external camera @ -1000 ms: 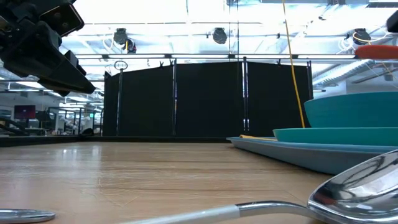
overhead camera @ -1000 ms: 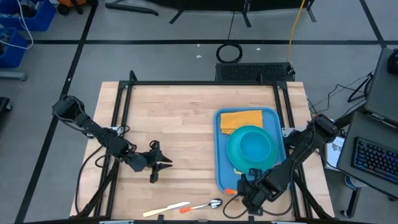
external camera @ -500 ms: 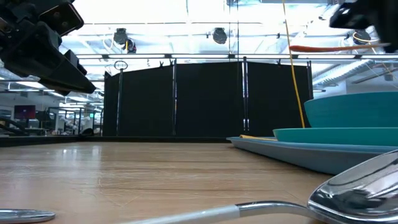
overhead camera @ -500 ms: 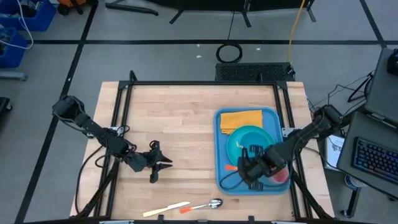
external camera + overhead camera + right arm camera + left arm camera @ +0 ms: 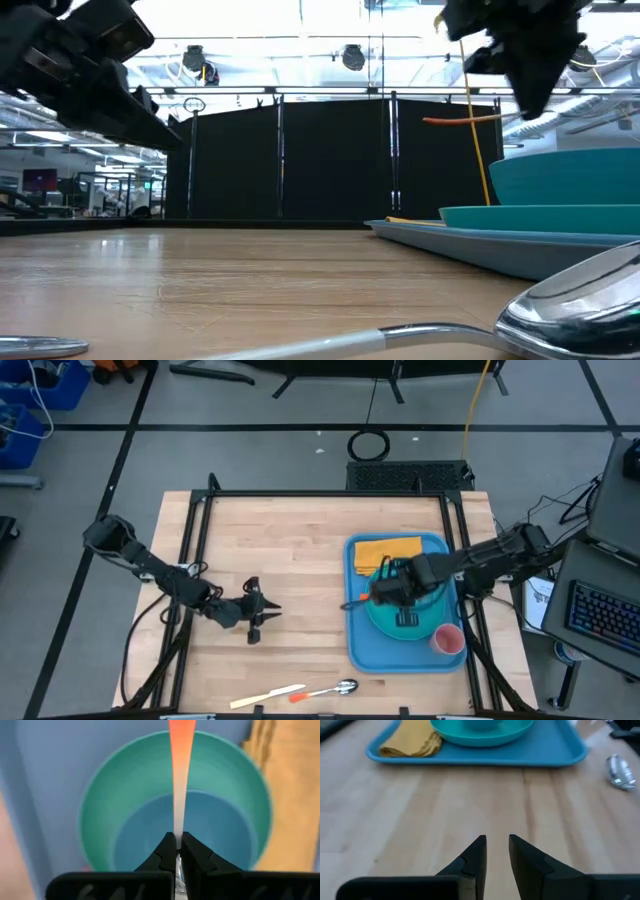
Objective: Set up tray
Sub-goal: Put the orange fork on the napkin to the left of the blue plate
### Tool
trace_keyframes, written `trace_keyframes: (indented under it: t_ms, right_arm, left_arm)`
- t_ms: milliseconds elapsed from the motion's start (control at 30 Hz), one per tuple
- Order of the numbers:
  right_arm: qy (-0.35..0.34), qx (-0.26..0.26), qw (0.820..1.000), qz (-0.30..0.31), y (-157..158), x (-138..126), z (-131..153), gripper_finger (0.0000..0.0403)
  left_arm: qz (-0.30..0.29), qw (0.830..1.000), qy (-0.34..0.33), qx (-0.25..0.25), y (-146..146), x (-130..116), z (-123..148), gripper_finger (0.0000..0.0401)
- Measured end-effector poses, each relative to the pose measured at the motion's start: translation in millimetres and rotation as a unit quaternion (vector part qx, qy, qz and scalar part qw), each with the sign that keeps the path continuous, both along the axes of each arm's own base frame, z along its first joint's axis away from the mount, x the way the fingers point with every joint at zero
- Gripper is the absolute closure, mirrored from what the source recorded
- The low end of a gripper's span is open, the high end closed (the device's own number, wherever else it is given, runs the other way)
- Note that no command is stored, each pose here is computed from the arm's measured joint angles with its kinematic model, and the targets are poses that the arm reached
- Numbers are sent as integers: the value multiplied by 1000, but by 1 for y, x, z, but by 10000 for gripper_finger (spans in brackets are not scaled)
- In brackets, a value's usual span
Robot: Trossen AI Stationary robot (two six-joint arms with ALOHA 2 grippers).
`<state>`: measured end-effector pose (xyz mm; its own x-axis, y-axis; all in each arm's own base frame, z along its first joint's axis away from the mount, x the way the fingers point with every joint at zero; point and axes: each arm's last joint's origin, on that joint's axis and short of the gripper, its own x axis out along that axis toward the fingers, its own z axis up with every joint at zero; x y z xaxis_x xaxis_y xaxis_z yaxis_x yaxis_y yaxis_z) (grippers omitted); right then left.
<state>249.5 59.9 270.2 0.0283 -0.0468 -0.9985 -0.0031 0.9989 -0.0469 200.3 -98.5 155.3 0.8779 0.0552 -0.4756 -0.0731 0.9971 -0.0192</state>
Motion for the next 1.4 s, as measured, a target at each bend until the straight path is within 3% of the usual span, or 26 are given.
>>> trace_keyframes:
  t_ms: [567, 1400]
  right_arm:
    - [-61, 0, 998, -14, -115, -20, 28, 403]
    - [-57, 68, 996, -26, -213, -34, -3, 403]
  left_arm:
    - [28, 999, 11, 27, 19, 7, -1, 316]
    - [73, 996, 27, 44, 41, 13, -3, 316]
